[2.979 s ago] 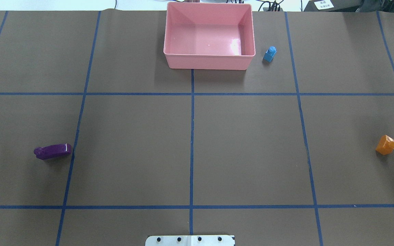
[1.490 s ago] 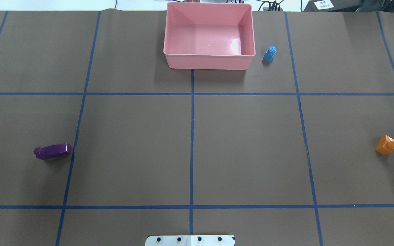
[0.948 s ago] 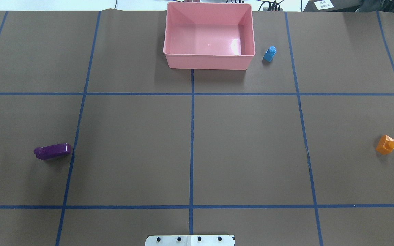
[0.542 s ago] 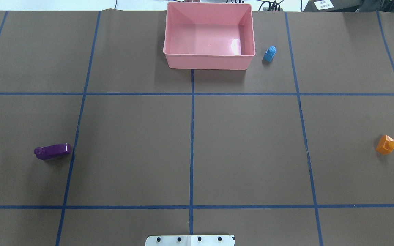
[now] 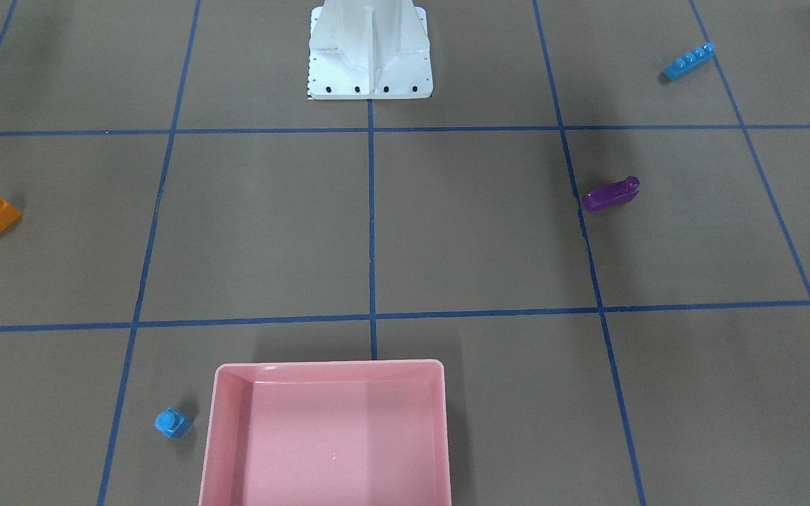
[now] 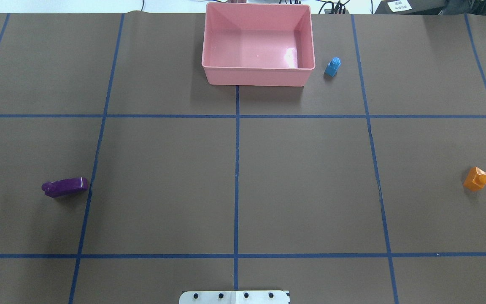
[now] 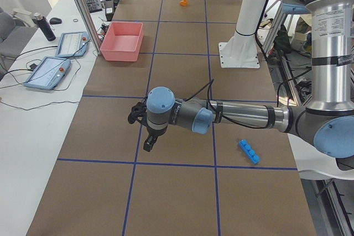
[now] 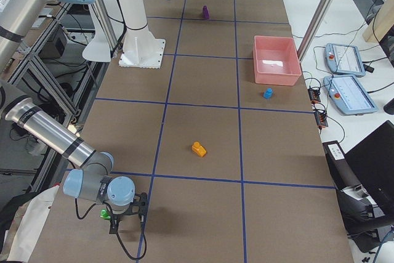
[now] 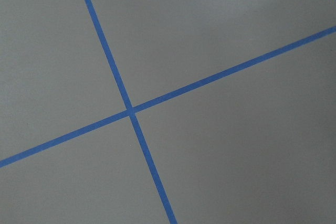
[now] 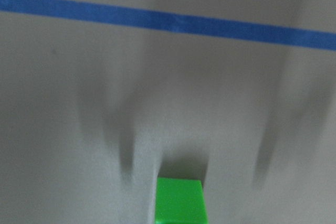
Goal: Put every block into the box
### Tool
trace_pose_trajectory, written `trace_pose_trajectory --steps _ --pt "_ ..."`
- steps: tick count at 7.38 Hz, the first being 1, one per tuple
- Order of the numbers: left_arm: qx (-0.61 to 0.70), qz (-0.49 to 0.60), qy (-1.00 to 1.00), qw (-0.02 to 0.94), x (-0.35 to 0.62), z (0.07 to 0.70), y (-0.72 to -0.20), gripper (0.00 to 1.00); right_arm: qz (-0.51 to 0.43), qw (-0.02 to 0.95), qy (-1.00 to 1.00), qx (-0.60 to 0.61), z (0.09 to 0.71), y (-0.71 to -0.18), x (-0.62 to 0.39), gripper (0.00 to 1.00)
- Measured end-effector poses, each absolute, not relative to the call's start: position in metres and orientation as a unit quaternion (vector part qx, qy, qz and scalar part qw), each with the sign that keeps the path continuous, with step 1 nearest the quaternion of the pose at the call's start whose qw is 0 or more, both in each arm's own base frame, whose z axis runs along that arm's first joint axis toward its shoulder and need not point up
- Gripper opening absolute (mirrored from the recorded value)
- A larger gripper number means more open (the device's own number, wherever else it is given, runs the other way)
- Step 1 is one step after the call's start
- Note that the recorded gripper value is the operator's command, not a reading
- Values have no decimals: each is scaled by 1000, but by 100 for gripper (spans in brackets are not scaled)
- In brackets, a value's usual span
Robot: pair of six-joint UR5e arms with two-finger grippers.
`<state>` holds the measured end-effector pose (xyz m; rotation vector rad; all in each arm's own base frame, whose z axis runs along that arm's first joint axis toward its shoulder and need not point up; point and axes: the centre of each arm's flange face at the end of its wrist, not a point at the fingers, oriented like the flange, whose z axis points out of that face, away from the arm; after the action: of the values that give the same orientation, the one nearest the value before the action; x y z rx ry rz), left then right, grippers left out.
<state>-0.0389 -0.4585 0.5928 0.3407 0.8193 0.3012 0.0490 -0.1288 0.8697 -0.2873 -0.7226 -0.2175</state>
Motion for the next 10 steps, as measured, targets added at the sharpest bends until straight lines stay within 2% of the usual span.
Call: trace_pose_trajectory --steps 1,2,4,6,9,10 --pt "164 147 398 891 -37 593 -458 100 -105 916 -358 -148 874 -117 50 31" --pt "161 151 404 888 -32 592 -458 100 -106 913 -363 -154 878 -108 50 0" --pt "152 163 419 880 -18 592 -457 100 -99 908 -374 -160 882 -104 49 0" --pt "142 168 426 877 -11 598 -449 100 -73 906 -389 -148 868 -132 42 0" --pt "102 146 473 863 -8 627 -400 99 -29 909 -408 -76 775 -260 21 0" --pt "92 141 485 858 -1 625 -386 92 -22 909 -412 -56 731 -322 12 0"
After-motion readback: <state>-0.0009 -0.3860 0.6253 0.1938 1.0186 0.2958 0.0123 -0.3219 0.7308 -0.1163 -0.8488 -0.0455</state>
